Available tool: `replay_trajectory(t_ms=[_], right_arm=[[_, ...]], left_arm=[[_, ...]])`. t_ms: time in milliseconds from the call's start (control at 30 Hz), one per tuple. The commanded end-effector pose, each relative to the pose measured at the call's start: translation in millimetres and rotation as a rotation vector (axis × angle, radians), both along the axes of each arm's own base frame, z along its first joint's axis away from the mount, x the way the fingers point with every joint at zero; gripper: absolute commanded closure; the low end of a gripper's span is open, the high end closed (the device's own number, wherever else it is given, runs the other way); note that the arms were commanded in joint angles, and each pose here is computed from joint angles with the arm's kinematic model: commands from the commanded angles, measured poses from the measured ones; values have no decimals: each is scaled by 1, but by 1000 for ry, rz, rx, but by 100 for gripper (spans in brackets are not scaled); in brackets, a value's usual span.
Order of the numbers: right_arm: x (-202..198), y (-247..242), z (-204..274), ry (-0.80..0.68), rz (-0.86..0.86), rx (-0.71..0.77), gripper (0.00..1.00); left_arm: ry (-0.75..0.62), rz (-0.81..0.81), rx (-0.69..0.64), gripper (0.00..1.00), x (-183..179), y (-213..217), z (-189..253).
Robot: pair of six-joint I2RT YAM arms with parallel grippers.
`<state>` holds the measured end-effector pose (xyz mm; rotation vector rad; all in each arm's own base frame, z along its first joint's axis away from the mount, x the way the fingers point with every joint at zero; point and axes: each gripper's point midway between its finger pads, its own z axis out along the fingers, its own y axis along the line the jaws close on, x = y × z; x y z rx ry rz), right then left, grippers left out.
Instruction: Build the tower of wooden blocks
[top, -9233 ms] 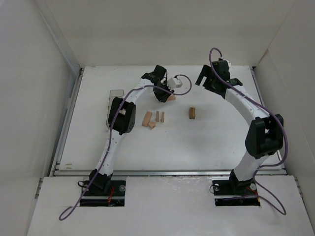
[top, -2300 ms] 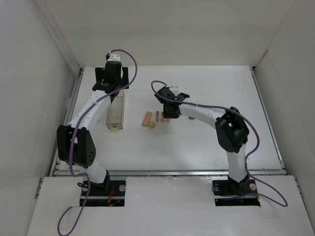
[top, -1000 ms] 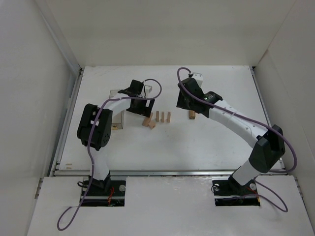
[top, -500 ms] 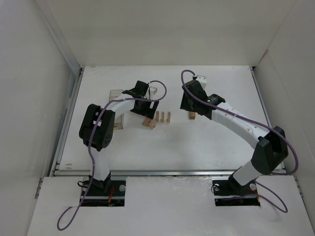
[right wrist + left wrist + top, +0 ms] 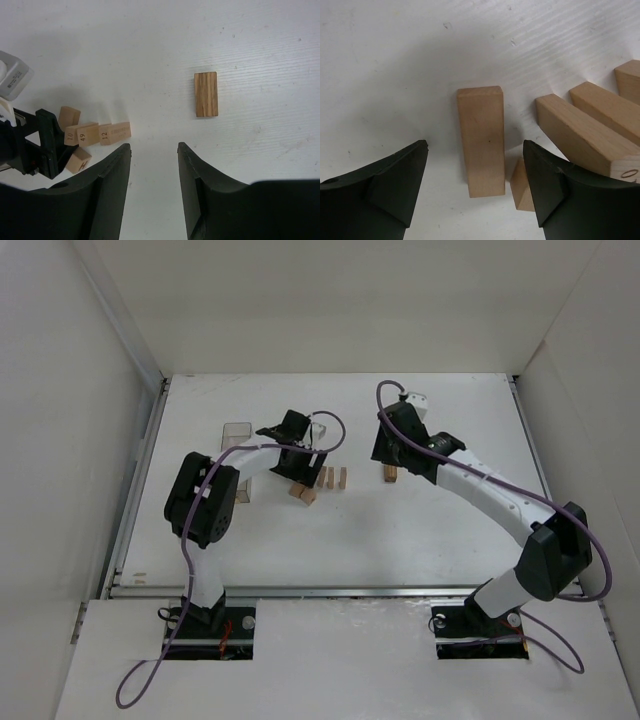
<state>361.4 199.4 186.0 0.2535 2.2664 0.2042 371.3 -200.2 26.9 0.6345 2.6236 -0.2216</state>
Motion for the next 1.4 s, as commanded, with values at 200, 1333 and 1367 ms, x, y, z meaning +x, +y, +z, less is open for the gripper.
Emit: replay_trajectory(t_ms=[200, 1333, 1367], right_arm=[[2, -3, 16, -54, 2, 36, 52], [22, -27, 30, -101, 116, 58, 52], [25, -31, 31, -109, 117, 56, 52]], left_arm=[[14, 0, 49, 37, -8, 9, -10], [-528, -788, 84, 100, 47, -23, 183], [-533, -849, 79, 100, 38, -35, 188]])
